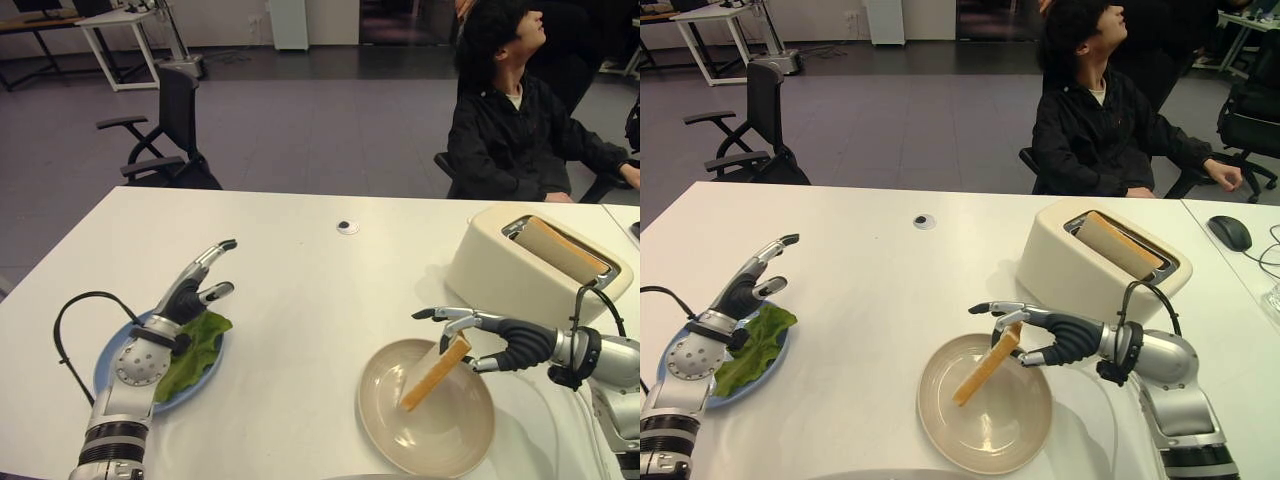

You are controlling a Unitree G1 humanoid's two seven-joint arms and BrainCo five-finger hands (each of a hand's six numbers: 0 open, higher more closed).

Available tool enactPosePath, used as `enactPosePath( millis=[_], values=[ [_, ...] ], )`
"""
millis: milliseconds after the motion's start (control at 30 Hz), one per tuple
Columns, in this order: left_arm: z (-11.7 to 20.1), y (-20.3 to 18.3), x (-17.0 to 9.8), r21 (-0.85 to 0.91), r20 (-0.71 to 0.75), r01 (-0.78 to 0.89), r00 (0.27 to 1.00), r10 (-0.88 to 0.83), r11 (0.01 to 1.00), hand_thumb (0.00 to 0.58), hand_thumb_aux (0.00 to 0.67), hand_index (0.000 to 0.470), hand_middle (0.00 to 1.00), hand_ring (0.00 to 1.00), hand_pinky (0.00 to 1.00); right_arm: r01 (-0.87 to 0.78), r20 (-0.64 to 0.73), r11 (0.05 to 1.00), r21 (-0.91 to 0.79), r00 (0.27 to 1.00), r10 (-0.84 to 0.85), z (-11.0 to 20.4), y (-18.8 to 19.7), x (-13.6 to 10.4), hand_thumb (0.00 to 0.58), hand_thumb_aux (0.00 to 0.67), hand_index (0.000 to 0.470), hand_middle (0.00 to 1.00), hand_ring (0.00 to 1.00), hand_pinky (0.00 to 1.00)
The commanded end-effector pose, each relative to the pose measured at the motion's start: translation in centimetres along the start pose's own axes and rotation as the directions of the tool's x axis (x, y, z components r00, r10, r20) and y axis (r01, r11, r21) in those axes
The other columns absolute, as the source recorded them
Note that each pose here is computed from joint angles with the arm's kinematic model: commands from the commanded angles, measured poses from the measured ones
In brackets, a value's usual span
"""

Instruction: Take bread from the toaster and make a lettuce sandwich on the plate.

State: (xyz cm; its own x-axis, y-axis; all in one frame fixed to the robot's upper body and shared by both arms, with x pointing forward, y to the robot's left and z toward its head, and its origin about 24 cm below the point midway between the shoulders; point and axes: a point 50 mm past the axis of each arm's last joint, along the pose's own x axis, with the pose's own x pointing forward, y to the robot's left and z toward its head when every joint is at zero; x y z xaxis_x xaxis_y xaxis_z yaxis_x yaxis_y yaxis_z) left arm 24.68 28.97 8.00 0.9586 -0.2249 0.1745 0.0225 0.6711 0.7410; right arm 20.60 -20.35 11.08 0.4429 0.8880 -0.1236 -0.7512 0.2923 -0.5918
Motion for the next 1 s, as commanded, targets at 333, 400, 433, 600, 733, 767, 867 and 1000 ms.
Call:
enactPosePath(
  millis=[333,400,433,600,733,767,867,1000],
  values=[
    [-3.8,3.1,-2.8,0.253,-0.218,0.061,0.976,-0.004,0.966,0.000,0.000,0.000,0.00,0.00,0.00,-0.009,-0.128,0.999,-0.044,0.992,0.003,-3.0,2.6,1.2,0.058,0.034,0.024,0.00,0.00,0.00],
    [-4.1,3.5,-3.4,0.294,-0.246,0.099,0.969,-0.025,0.950,0.000,0.000,0.000,0.00,0.00,0.00,-0.016,-0.159,0.998,-0.057,0.987,0.007,-3.0,2.7,0.1,0.000,0.000,0.000,0.00,0.00,0.00],
    [-4.2,3.6,-3.7,0.309,-0.259,0.121,0.965,-0.038,0.943,0.000,0.000,0.000,0.00,0.00,0.00,-0.025,-0.175,0.998,-0.061,0.985,0.014,-3.0,2.9,-0.4,0.000,0.000,0.000,0.00,0.00,0.00],
    [-4.4,3.3,-5.0,0.344,-0.312,0.229,0.943,-0.119,0.910,0.000,0.000,0.000,0.00,0.00,0.00,-0.056,-0.217,0.996,-0.076,0.976,0.038,-2.8,3.6,-1.4,0.000,0.000,0.000,0.00,0.00,0.00],
    [-4.2,2.5,-5.9,0.346,-0.346,0.321,0.917,-0.197,0.882,0.000,0.000,0.000,0.00,0.00,0.00,-0.072,-0.218,0.994,-0.086,0.974,0.052,-2.5,4.0,-1.5,0.000,0.000,0.000,0.00,0.00,0.00],
    [-4.2,2.4,-6.2,0.347,-0.359,0.343,0.908,-0.215,0.873,0.000,0.000,0.000,0.00,0.00,0.00,-0.069,-0.218,0.993,-0.091,0.975,0.048,-2.5,3.9,-1.5,0.000,0.000,0.000,0.00,0.00,0.00],
    [-4.4,2.1,-7.1,0.343,-0.404,0.402,0.879,-0.253,0.849,0.172,0.108,0.076,0.00,0.00,0.00,-0.060,-0.216,0.993,-0.099,0.976,0.037,-2.3,3.6,-1.4,0.000,0.000,0.000,0.00,0.00,0.00],
    [-5.0,0.7,-7.8,0.326,-0.449,0.460,0.844,-0.293,0.826,0.456,0.360,0.253,0.00,0.00,0.00,-0.054,-0.211,0.993,-0.107,0.977,0.030,-2.1,3.5,-1.4,0.000,0.000,0.000,0.00,0.00,0.00]
  ],
)
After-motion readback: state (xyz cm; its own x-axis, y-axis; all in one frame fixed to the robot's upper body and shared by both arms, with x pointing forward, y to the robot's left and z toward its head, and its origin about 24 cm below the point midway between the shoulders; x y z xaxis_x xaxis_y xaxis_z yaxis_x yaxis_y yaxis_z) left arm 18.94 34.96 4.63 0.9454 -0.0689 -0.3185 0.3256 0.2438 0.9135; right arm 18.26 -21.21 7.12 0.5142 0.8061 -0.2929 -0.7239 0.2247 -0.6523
